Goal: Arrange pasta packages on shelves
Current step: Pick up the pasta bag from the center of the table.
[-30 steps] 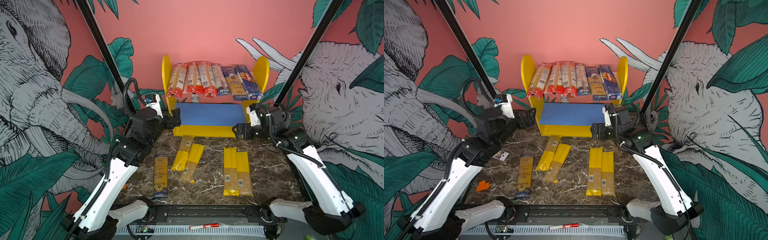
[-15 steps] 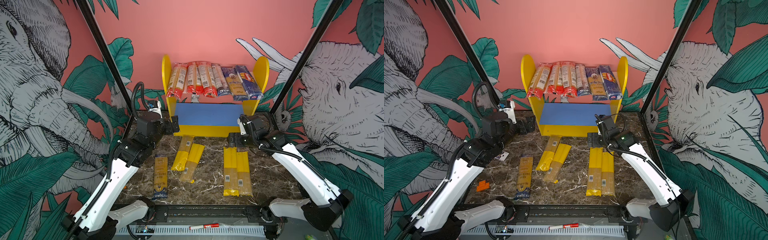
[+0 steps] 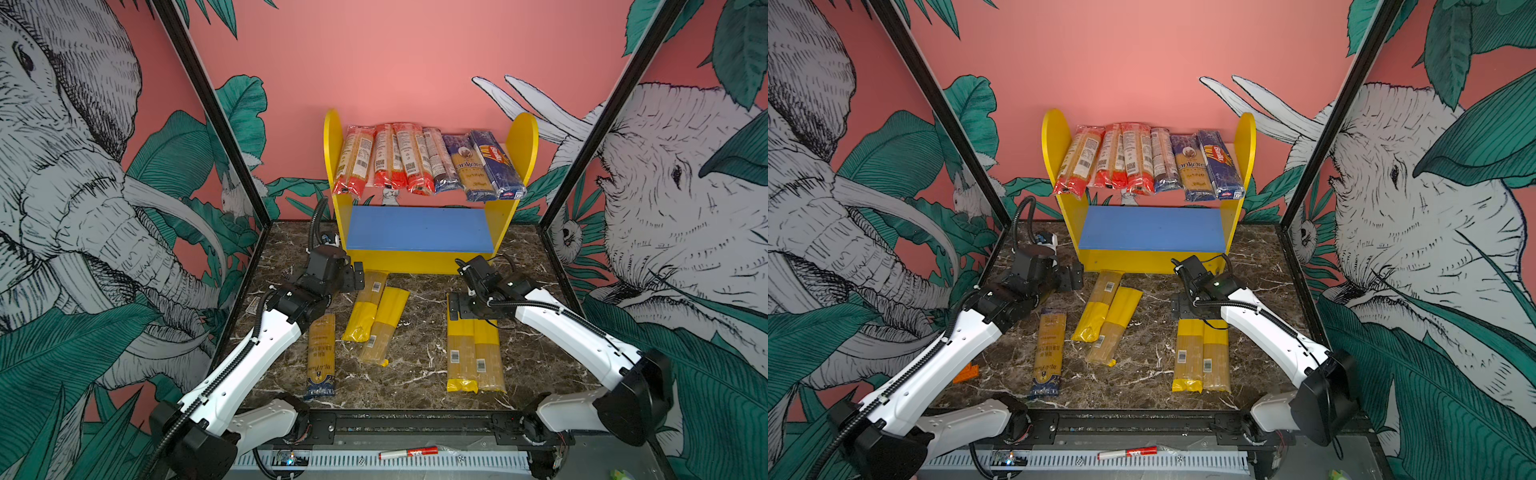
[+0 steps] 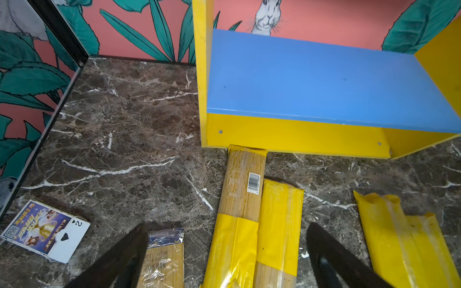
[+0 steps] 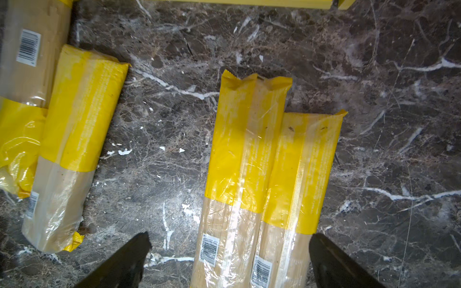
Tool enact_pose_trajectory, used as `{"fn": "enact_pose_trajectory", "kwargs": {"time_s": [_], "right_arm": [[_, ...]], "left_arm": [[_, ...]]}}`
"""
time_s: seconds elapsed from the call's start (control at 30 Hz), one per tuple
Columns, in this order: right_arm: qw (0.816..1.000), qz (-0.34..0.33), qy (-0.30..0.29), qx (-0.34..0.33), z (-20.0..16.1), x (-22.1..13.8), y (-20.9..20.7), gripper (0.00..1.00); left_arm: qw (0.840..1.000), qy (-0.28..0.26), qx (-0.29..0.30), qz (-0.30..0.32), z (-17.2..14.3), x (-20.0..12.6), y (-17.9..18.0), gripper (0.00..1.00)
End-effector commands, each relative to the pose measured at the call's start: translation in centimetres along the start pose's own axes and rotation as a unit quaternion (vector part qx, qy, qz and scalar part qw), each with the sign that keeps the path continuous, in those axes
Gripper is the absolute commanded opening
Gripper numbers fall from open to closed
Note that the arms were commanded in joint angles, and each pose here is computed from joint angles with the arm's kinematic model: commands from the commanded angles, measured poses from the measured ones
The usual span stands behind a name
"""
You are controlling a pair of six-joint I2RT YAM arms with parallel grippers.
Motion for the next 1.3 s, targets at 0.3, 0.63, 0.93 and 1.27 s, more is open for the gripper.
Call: {"fn": "enact_pose_trajectory", "kwargs": {"time_s": [0.3, 0.63, 0.93, 1.27], "right_arm": [[1.000, -0.001, 0.008, 0.021, 1.4, 2.1, 1.6, 0.99], [0.999, -0.013, 0.033, 0.020, 0.8, 3.7, 1.7, 0.99], [0.994, -0.034, 0.099, 0.037, -2.4, 5.6, 0.4, 0.99], [0.989, -0.040, 0.131, 0.047, -7.1, 5.9, 0.3, 0.99]], "left_arm": [[0.999, -0.004, 0.035, -0.032, 1.1, 2.0, -1.5, 0.99], [0.997, 0.004, 0.057, -0.053, 2.0, 3.1, -2.6, 0.99], [0.996, 0.019, 0.064, -0.067, 1.8, 3.3, -3.1, 0.99], [0.993, 0.023, 0.076, -0.084, 2.1, 3.1, -3.5, 0.99]]}}
Point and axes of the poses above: each gripper's point midway between its finger pads, its own x axis out along the fingers, its own y axis along the line the jaws close on, z = x × y, the point moved 7 cm from there along -x, back along the fingers, and after that the axes turned 4 degrees about x, right-handed, at the moved point
